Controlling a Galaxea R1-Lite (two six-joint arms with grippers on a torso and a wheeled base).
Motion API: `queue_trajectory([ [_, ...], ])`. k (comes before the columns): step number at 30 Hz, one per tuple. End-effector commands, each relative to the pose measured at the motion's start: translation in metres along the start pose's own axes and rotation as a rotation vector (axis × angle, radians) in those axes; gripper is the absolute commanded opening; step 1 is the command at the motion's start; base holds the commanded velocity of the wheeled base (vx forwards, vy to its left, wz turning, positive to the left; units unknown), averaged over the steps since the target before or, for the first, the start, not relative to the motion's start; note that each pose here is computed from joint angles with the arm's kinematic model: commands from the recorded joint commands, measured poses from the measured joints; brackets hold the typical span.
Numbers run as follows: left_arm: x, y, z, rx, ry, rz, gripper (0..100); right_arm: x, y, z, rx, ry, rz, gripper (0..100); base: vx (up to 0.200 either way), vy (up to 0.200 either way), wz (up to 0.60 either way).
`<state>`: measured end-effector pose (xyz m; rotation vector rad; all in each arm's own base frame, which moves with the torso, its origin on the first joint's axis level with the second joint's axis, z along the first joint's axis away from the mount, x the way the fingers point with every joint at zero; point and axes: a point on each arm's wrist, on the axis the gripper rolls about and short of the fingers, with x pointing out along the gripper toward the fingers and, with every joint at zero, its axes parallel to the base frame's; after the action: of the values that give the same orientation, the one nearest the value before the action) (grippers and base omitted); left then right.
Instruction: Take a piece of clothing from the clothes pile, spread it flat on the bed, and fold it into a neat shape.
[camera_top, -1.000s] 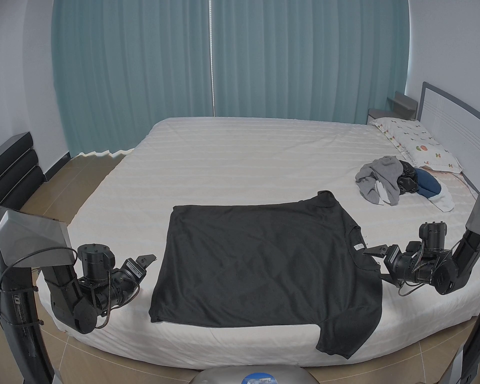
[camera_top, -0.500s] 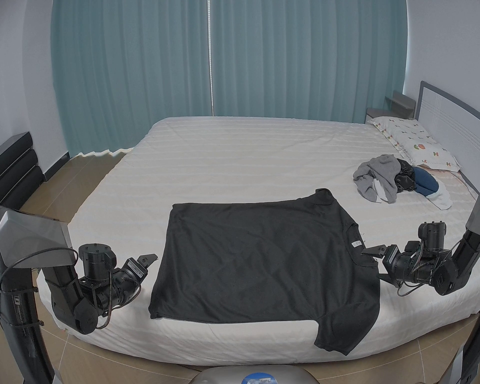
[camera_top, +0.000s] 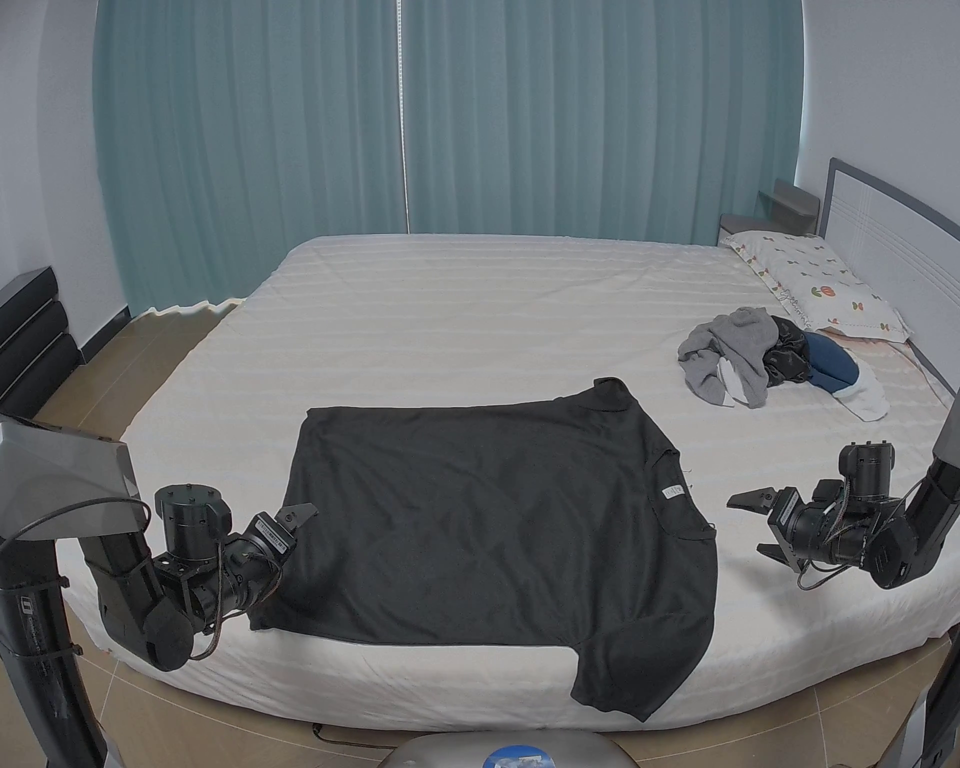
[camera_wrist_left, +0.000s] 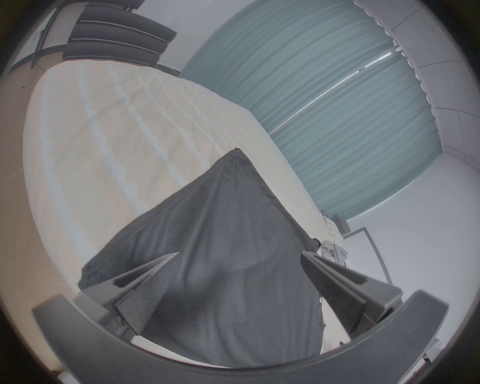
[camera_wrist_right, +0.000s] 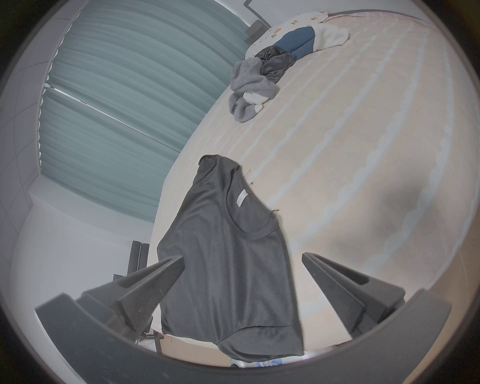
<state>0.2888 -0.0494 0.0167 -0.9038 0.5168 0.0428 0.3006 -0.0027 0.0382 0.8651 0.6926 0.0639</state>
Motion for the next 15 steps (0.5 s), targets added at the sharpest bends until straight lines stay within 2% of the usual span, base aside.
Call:
queue_trajectory([
  [1,-0.009,-0.005,0.005,0.003,-0.018,-0.018,100,0.005,0.003,-0.004,-0.009,0.016,0.007,100,0.0,0.0,0.0],
  [9,-0.014,0.0,0.002,0.002,-0.005,0.008,100,0.012,0.019,-0.021,-0.055,0.065,0.032,100,0.0,0.0,0.0],
  [15,-0.018,0.007,-0.002,-0.003,0.014,0.038,100,0.019,0.019,-0.032,-0.064,0.091,0.014,100,-0.2,0.0,0.0],
])
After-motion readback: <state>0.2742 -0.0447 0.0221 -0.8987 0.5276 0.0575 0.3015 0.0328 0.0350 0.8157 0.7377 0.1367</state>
